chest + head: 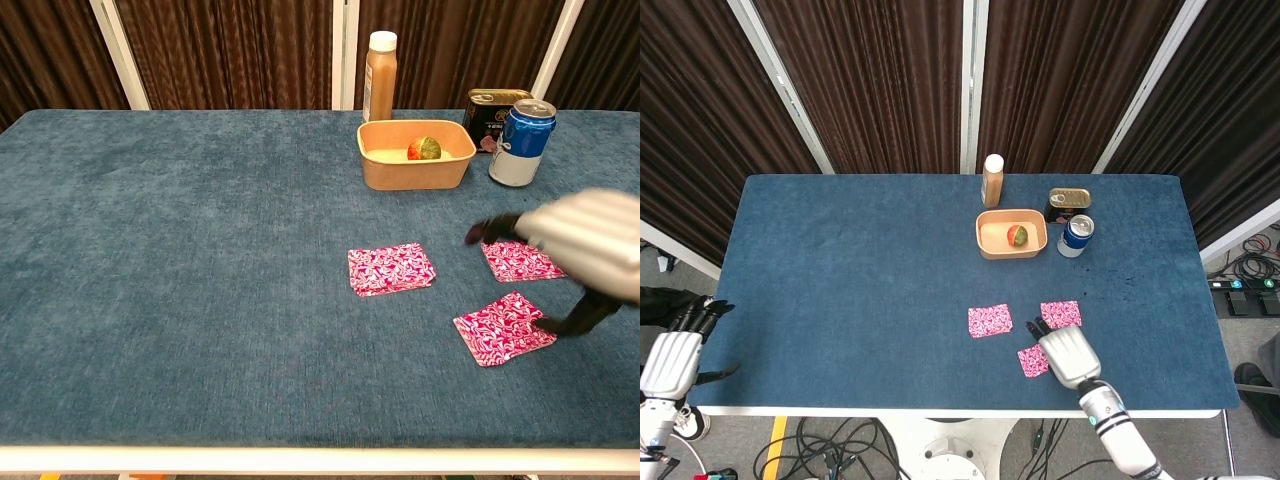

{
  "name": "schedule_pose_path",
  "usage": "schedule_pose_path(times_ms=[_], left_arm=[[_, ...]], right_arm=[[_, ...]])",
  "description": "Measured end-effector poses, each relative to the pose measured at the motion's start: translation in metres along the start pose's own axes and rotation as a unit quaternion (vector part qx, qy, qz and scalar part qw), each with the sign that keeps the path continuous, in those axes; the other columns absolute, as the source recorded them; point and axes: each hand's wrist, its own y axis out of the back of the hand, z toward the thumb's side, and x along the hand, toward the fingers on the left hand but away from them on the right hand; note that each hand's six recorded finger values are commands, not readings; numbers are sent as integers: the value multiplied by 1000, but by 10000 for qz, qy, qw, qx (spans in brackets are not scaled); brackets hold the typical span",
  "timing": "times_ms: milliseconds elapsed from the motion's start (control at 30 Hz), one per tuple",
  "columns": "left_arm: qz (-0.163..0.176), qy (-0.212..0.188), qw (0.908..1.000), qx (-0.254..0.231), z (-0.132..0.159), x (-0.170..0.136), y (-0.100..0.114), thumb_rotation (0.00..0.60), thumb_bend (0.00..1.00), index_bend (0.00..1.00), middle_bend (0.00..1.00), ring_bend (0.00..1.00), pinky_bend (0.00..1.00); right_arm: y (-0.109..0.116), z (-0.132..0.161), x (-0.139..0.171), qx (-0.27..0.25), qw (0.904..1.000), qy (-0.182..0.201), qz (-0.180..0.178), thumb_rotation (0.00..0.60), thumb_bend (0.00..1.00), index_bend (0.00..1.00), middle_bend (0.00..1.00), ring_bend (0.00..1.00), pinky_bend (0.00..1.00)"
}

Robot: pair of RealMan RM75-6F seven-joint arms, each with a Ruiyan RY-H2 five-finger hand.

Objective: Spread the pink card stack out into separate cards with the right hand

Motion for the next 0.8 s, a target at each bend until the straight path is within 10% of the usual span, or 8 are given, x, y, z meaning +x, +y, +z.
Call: schedule_pose_path(times_ms=[233, 433, 800], left_arm=[[24, -37, 10000, 14, 4, 1, 3, 600, 6, 176, 150, 23, 185], [41, -76, 9999, 67, 9, 3, 6, 600, 6, 176, 150, 23, 185], [102, -76, 9998, 167, 12, 4, 10, 600, 6, 176, 150, 23, 185]], right_arm=[[34, -53, 30, -453, 9948, -264, -870, 600, 130, 256, 271, 671, 782], [34, -132, 68, -507, 9854, -877, -1369, 600, 151, 33, 53, 8, 17], [18, -198, 113, -276, 9758, -1666, -1391, 600, 190, 0, 0, 0, 0]])
